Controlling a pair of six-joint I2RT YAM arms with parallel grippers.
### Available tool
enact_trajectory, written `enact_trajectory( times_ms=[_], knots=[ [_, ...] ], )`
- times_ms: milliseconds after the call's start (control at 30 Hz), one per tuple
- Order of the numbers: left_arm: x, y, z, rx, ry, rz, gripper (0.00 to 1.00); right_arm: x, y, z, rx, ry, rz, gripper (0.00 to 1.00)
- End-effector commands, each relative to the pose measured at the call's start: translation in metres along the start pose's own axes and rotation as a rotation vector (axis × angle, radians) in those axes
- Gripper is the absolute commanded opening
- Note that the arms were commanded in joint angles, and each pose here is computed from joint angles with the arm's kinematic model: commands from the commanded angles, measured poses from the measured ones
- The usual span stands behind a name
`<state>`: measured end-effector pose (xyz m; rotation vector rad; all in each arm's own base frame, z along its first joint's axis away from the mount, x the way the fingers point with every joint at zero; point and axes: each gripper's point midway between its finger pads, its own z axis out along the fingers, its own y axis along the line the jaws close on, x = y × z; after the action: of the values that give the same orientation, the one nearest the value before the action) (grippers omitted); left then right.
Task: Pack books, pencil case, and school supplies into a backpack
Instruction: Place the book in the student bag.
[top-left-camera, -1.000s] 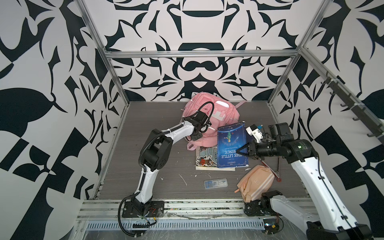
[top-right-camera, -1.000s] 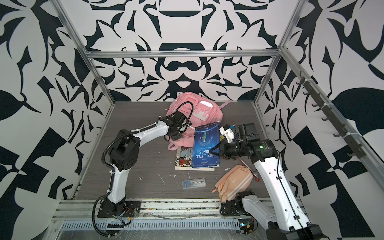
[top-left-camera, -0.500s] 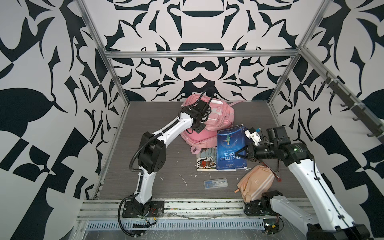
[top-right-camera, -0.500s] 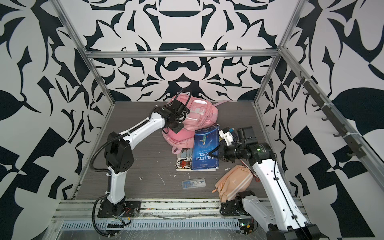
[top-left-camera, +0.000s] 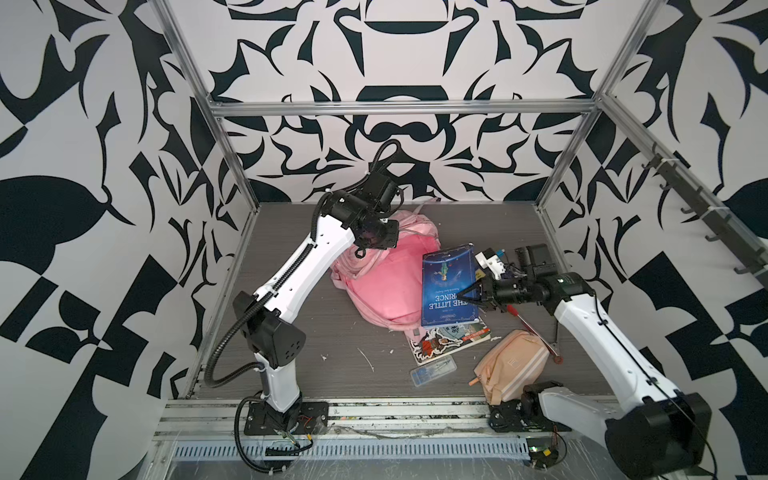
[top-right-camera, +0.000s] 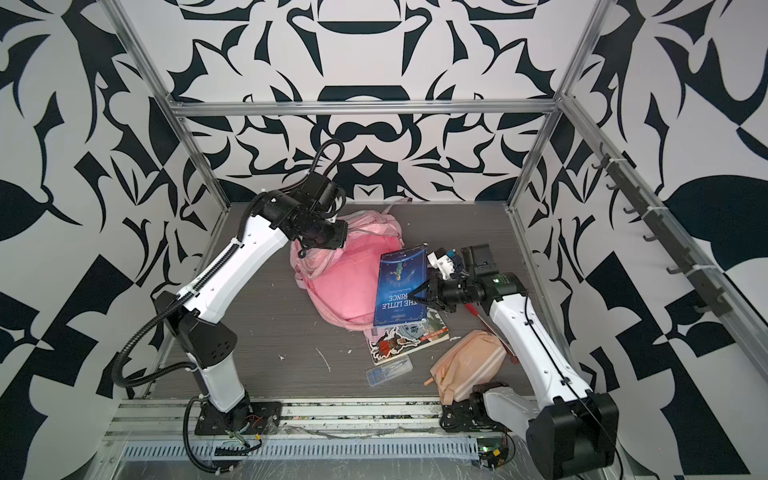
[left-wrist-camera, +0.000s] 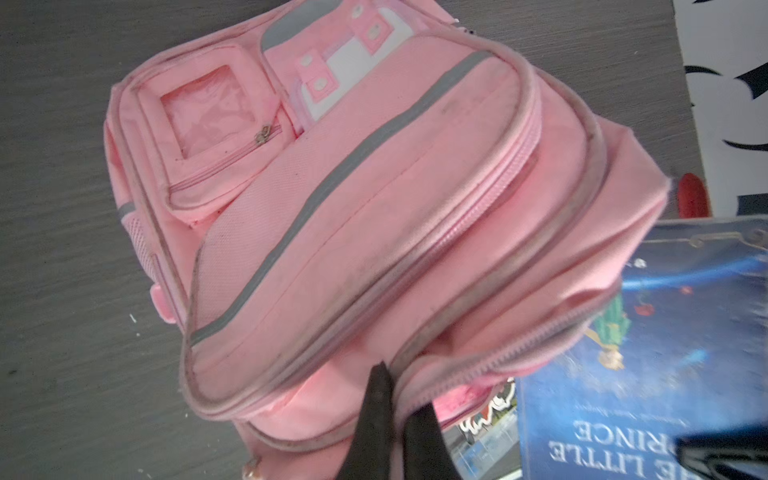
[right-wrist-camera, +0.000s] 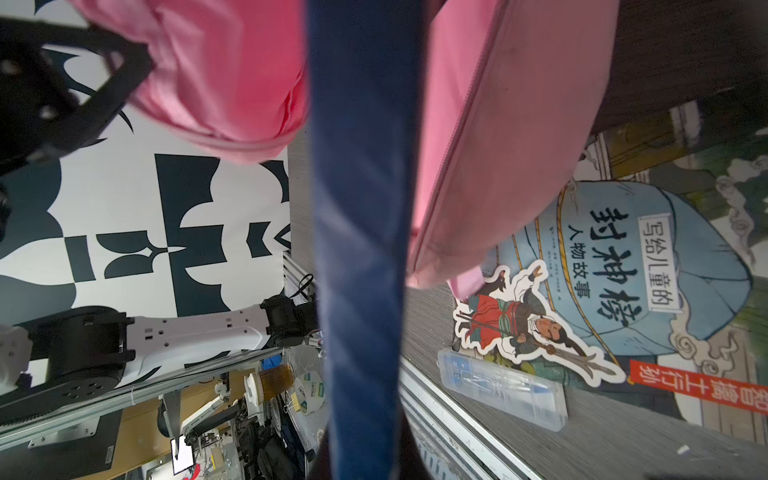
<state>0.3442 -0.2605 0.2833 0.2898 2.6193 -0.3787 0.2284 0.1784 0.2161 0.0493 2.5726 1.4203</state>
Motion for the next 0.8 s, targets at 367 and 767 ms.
enact_trajectory(
  times_ms=[367, 767],
  knots=[
    [-0.011, -0.029, -0.049, 0.176, -0.082, -0.127, 0.0, -0.049, 0.022, 0.114, -0.095, 0.082, -0.124, 0.0],
    [0.001, -0.035, -0.047, 0.19, -0.053, -0.127, 0.0, -0.099, 0.037, 0.196, -0.196, 0.222, -0.211, 0.0]
  ],
)
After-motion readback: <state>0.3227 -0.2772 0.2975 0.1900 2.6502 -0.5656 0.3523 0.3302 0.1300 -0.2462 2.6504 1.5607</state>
